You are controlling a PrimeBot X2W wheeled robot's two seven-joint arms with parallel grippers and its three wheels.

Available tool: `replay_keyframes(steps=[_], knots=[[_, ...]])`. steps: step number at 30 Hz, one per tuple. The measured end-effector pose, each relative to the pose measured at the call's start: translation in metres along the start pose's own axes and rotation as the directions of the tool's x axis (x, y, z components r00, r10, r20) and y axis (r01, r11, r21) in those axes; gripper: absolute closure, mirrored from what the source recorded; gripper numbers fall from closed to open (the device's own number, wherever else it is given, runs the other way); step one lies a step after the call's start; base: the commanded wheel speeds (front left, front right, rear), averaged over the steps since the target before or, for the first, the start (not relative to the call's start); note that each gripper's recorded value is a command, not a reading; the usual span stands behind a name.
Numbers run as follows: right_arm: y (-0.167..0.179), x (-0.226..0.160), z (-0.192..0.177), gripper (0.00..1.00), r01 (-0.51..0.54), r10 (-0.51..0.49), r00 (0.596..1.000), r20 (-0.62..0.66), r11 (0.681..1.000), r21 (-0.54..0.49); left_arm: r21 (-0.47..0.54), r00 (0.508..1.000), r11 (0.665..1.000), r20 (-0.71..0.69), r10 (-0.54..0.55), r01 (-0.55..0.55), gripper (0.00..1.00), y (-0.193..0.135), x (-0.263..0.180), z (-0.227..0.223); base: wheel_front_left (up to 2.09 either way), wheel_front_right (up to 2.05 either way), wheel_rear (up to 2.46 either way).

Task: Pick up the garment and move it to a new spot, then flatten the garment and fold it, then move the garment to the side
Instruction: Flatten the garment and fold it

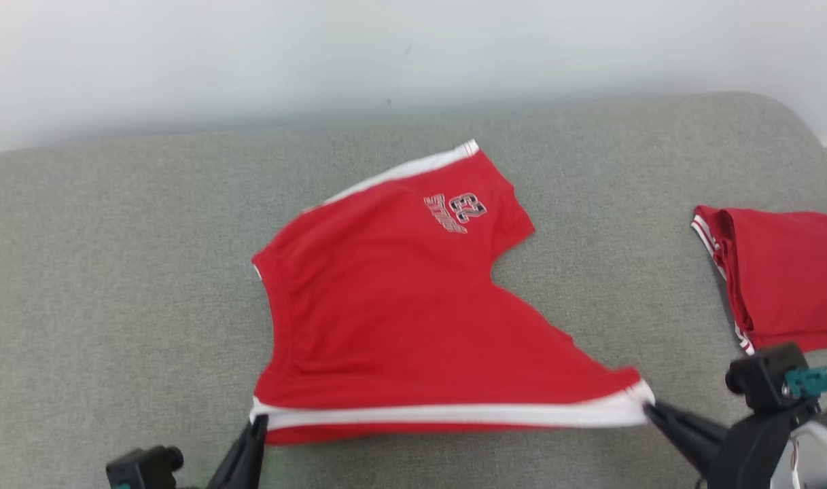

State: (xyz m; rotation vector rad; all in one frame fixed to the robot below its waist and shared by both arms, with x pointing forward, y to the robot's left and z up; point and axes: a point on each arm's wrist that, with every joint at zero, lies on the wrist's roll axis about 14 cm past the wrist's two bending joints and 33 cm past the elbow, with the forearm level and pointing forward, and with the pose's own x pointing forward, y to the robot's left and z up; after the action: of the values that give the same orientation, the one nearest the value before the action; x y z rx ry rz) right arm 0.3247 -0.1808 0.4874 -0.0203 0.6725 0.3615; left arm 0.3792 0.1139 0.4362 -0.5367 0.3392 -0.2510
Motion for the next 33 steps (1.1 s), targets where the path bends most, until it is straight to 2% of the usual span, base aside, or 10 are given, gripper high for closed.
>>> replay_keyframes(steps=[5, 11, 20, 25, 30, 33], knots=[[0.006, -0.011, -0.026, 1.00, 0.004, 0.000, 0.996, -0.093, 0.999, 0.044, 0.042, 0.998, 0.999, -0.062, 0.014, -0.012, 1.00, 0.001, -0.017, -0.014, 0.00, 0.00, 0.00], [0.010, -0.019, -0.042, 1.00, 0.009, 0.003, 0.990, -0.142, 0.997, 0.081, 0.065, 0.991, 0.998, -0.128, 0.022, -0.014, 1.00, 0.002, -0.031, -0.027, 0.00, 0.00, 0.00], [0.011, -0.030, -0.067, 1.00, 0.039, -0.006, 0.974, -0.227, 0.989, 0.143, 0.039, 0.974, 0.999, -0.225, 0.033, -0.025, 1.00, 0.002, -0.052, -0.047, 0.00, 0.00, 0.00], [0.004, -0.029, -0.050, 1.00, 0.055, -0.037, 0.986, -0.165, 0.993, 0.103, 0.018, 0.981, 1.000, -0.192, 0.028, -0.025, 1.00, -0.003, -0.050, -0.040, 0.00, 0.00, 0.00], [-0.014, -0.018, -0.008, 1.00, 0.093, -0.093, 0.995, -0.016, 0.996, -0.006, -0.024, 0.989, 1.000, -0.147, 0.005, -0.009, 1.00, -0.016, -0.038, -0.030, 0.00, 0.00, 0.00], [-0.019, -0.006, 0.013, 1.00, 0.096, -0.093, 0.995, 0.048, 0.994, -0.056, -0.040, 0.995, 0.999, -0.101, -0.009, 0.005, 1.00, -0.022, -0.028, -0.017, 0.00, 0.00, 0.00]])
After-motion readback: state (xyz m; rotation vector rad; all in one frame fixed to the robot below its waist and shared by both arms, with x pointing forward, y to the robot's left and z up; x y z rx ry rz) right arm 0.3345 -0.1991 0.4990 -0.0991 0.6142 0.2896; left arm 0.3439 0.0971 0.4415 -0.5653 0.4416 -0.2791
